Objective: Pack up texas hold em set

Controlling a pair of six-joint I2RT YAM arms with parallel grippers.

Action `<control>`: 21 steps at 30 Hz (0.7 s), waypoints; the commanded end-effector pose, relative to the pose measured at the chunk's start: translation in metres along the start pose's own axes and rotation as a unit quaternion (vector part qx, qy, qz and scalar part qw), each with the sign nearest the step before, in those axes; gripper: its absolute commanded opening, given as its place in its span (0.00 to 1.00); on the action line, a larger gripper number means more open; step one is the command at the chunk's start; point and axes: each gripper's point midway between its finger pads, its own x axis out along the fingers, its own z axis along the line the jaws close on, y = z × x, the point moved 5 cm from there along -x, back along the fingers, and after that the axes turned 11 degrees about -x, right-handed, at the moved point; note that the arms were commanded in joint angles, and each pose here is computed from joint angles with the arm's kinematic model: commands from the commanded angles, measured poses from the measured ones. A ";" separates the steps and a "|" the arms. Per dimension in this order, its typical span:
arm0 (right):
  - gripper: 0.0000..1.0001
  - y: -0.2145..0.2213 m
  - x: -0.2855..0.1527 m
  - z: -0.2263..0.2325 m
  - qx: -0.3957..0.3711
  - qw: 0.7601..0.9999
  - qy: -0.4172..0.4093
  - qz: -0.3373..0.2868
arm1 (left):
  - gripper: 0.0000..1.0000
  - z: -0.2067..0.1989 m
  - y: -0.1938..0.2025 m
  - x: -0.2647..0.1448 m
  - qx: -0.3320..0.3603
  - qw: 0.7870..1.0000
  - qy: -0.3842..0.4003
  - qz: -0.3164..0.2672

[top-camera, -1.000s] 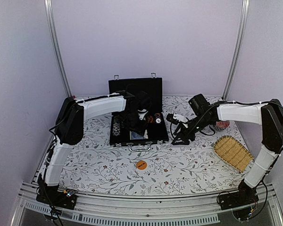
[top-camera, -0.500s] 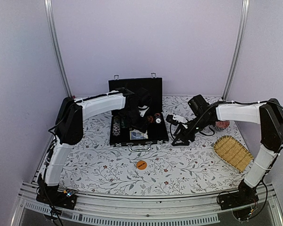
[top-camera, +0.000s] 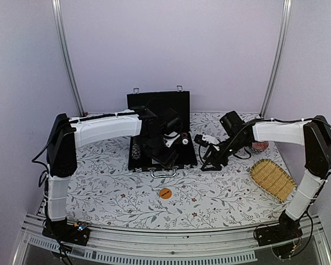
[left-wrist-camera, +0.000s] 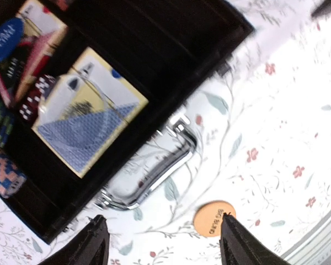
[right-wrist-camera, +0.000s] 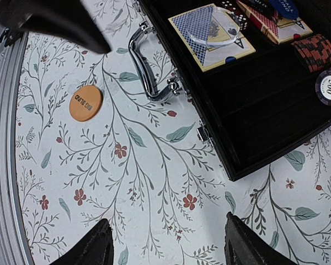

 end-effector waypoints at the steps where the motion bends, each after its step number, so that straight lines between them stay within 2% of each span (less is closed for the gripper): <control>1: 0.69 -0.005 -0.001 -0.001 -0.010 1.000 0.001 -0.002 | 0.69 -0.019 0.043 0.005 0.038 0.998 0.007 0.050; 8: 0.69 -0.006 -0.002 -0.001 -0.011 1.000 0.002 -0.003 | 0.70 -0.030 0.076 0.021 0.051 0.995 0.008 0.090; 21: 0.70 -0.006 -0.002 0.000 -0.011 1.000 0.003 -0.002 | 0.70 -0.043 0.088 0.052 0.052 0.992 0.026 0.110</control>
